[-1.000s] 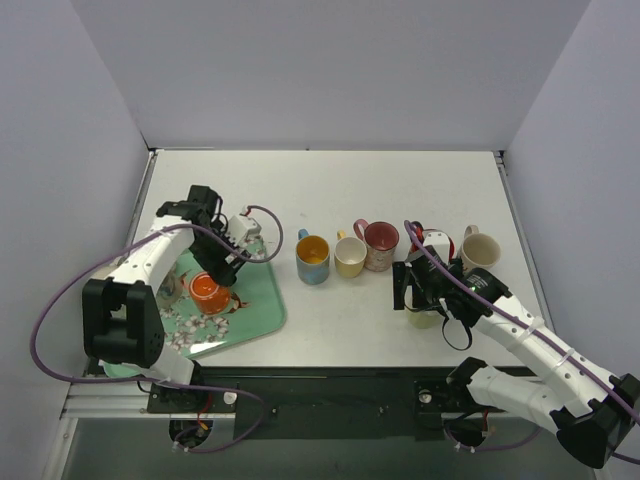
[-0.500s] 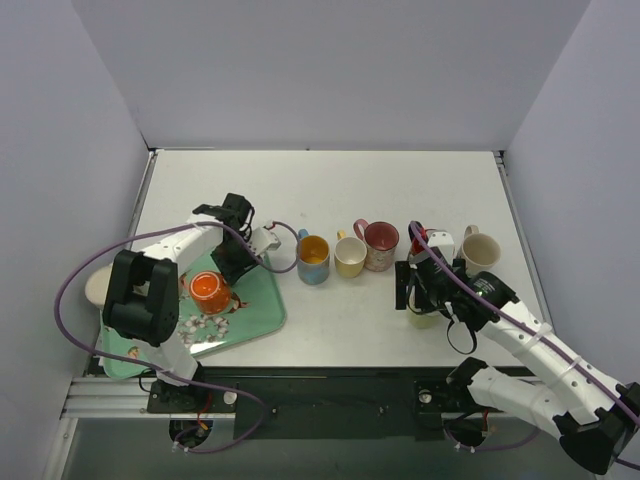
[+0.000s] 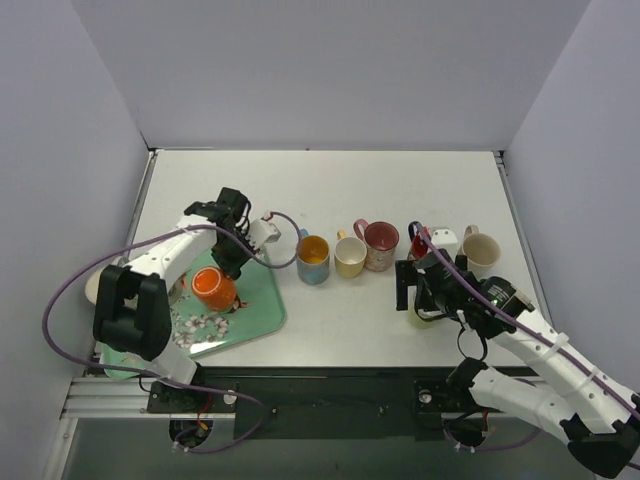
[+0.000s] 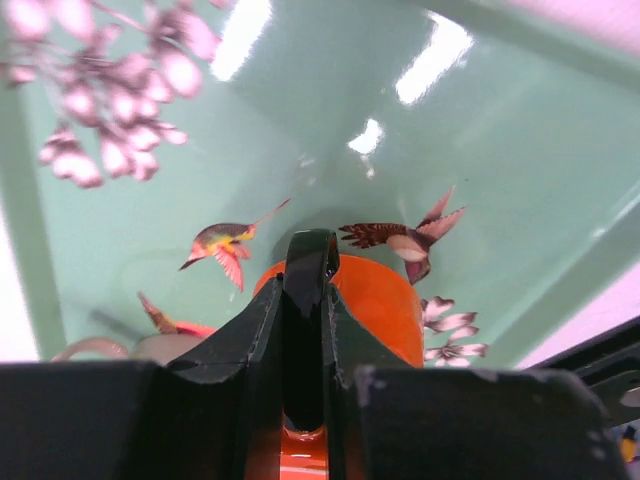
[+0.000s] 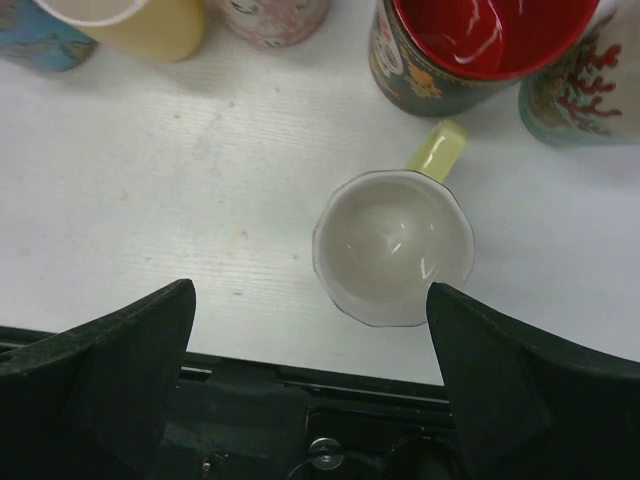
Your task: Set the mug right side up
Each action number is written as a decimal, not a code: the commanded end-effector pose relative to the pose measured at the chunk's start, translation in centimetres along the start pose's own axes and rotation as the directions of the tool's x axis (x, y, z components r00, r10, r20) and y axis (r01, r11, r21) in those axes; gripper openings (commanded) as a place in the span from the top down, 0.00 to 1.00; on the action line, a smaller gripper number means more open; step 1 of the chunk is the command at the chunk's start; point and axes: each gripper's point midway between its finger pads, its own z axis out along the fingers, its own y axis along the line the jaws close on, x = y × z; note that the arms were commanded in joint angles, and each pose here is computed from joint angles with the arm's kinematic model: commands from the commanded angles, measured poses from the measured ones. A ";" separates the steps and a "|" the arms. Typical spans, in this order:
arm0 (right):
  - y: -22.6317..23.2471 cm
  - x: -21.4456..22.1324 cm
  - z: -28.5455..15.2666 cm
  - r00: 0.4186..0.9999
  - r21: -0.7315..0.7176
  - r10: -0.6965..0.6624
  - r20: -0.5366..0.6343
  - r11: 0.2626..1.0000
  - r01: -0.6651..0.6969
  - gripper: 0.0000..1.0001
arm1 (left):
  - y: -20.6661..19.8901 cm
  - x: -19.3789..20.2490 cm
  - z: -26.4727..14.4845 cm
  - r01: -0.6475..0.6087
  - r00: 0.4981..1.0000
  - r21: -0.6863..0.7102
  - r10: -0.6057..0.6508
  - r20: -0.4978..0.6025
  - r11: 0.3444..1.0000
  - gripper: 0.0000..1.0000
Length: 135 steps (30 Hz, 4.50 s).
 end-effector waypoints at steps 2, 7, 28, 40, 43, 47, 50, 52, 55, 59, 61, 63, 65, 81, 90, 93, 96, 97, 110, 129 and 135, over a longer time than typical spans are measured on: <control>2.6 -5.3 -4.7 0.979 -0.116 -0.042 0.201 0.991 0.066 0.06 | 0.8 -6.3 -13.9 0.169 0.891 -0.053 -0.130 0.435 0.984 1.00; 12.3 -9.8 -9.1 0.920 -0.477 0.037 0.390 0.863 0.168 0.06 | -3.2 -10.0 -24.2 0.180 0.667 0.128 -0.216 0.713 0.975 1.00; 33.1 -16.1 -23.2 0.884 -0.957 0.366 0.291 0.128 0.262 0.59 | -12.4 -11.6 -37.4 -0.129 0.352 0.450 -0.384 0.854 0.883 1.00; 20.5 -10.5 -7.7 0.947 -0.417 -0.068 0.314 0.886 0.202 1.00 | 0.4 -6.6 -28.9 0.430 0.573 -0.100 -0.186 0.798 0.897 0.13; 17.6 -5.7 -3.5 0.959 -0.249 -0.233 0.159 0.931 0.267 1.00 | 2.7 -3.9 -25.2 0.464 0.708 -0.250 -0.187 0.681 0.850 0.12; 16.1 -0.2 0.5 0.948 -0.194 -0.319 -0.012 0.931 0.310 1.00 | 3.9 -1.1 -20.7 0.420 0.829 -0.354 -0.195 0.523 0.835 0.10; 13.6 2.8 3.5 0.933 -0.124 -0.336 -0.128 0.939 0.321 1.00 | 5.0 0.3 -18.6 0.404 0.870 -0.413 -0.203 0.450 0.816 0.09; 12.6 4.1 4.7 0.928 -0.107 -0.327 -0.178 0.944 0.312 1.00 | 5.4 1.0 -17.9 0.401 0.879 -0.426 -0.210 0.428 0.811 0.08; 11.9 5.1 6.2 0.936 -0.107 -0.287 -0.201 0.957 0.271 1.00 | 6.1 2.3 -17.3 0.402 0.888 -0.435 -0.228 0.399 0.805 0.08; 10.7 6.4 7.9 0.939 -0.111 -0.251 -0.236 0.967 0.231 1.00 | 7.6 4.6 -16.0 0.412 0.897 -0.433 -0.273 0.349 0.802 0.07; 10.9 7.1 8.6 0.940 -0.139 -0.231 -0.253 0.970 0.200 1.00 | 8.0 5.7 -15.0 0.412 0.903 -0.420 -0.301 0.308 0.808 0.07; 10.5 7.4 9.2 0.940 -0.131 -0.215 -0.264 0.974 0.186 1.00 | 8.4 7.0 -13.9 0.410 0.909 -0.407 -0.329 0.255 0.816 0.07; 9.8 7.8 9.7 0.938 -0.106 -0.201 -0.283 0.978 0.177 1.00 | 9.1 8.4 -12.8 0.424 0.906 -0.404 -0.369 0.209 0.811 0.07; 10.2 4.6 6.5 0.941 -0.107 -0.239 -0.239 0.970 0.219 0.24 | 13.6 10.3 -6.1 0.494 0.863 -0.261 -0.504 0.029 0.830 0.06; 9.8 1.4 3.9 0.964 -0.075 -0.231 -0.130 0.972 0.223 0.24 | 9.3 11.3 -2.3 0.451 0.885 -0.078 -0.457 -0.089 0.889 0.12; 8.8 1.0 3.8 0.964 -0.040 -0.241 -0.108 0.970 0.238 0.24 | 6.6 11.3 -3.9 0.389 0.919 -0.028 -0.390 -0.060 0.921 0.12; 7.8 1.3 3.8 0.964 -0.022 -0.245 -0.105 0.970 0.244 0.24 | 3.7 12.4 -5.1 0.348 0.935 0.035 -0.344 -0.086 0.937 0.12; 7.6 1.3 3.8 0.962 -0.020 -0.251 -0.104 0.968 0.250 0.24 | 3.1 12.1 -5.2 0.312 0.949 0.072 -0.307 -0.070 0.947 0.12; 6.2 1.8 3.7 0.963 -0.011 -0.254 -0.085 0.967 0.254 0.24 | 7.6 12.9 -2.3 0.221 0.961 -0.169 -0.244 -0.129 0.960 0.10; 7.7 -1.7 0.3 0.965 -0.072 -0.256 0.049 0.963 0.259 0.24 | 2.9 3.7 -11.0 0.284 0.934 0.079 -0.294 0.205 0.956 1.00; 14.2 -7.4 -5.8 0.922 -0.268 -0.232 0.310 0.909 0.319 0.24 | 1.3 -3.7 -23.8 0.283 0.724 0.120 -0.294 0.625 0.952 1.00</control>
